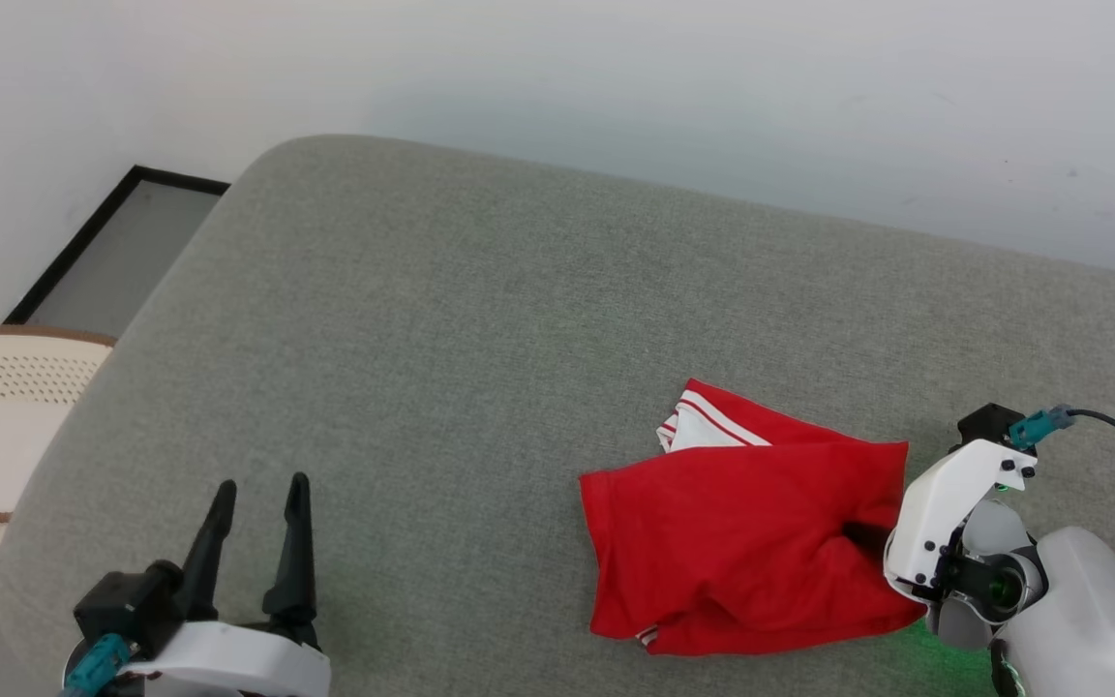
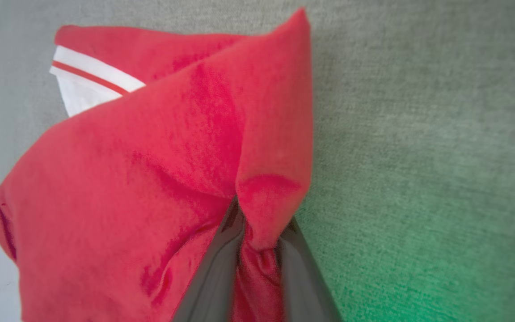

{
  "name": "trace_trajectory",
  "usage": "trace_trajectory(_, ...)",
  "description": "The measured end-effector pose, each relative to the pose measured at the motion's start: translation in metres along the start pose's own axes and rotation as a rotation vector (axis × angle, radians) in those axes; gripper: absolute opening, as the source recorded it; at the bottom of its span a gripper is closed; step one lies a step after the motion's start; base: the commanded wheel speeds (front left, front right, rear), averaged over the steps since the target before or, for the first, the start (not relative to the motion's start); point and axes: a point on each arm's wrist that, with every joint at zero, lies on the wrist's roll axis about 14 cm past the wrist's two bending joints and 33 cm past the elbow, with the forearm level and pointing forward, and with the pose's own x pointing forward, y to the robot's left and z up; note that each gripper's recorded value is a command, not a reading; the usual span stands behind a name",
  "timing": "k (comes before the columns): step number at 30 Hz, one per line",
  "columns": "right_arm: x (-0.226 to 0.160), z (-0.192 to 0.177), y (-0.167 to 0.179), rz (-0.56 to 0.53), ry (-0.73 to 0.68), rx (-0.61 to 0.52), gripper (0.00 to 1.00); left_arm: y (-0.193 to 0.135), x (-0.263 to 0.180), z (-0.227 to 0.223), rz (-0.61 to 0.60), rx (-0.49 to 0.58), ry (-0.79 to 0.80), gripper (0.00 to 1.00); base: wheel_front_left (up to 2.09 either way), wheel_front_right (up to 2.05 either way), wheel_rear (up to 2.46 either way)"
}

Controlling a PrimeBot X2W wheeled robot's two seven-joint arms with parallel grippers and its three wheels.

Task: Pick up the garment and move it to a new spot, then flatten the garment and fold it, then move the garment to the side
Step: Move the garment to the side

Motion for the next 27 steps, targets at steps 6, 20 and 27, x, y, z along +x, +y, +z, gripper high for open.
trace_trajectory(6, -0.002, 0.006, -0.006, -0.018, -0.029, -0.015, 0.00, -0.004, 0.004, 0.002, -0.010, -0.003, -0.008, 1.00, 0.00, 0.00, 0.00)
trace_trajectory(20, -0.040, 0.065, -0.082, -0.202, -0.157, -0.059, 0.00, -0.034, 0.030, 0.001, -0.107, 0.030, -0.010, 1.00, 0.00, 0.00, 0.00)
trace_trajectory(27, -0.073, 0.104, -0.128, -0.316, -0.242, -0.096, 0.00, -0.059, 0.053, -0.003, -0.181, 0.044, -0.010, 1.00, 0.00, 0.00, 0.00)
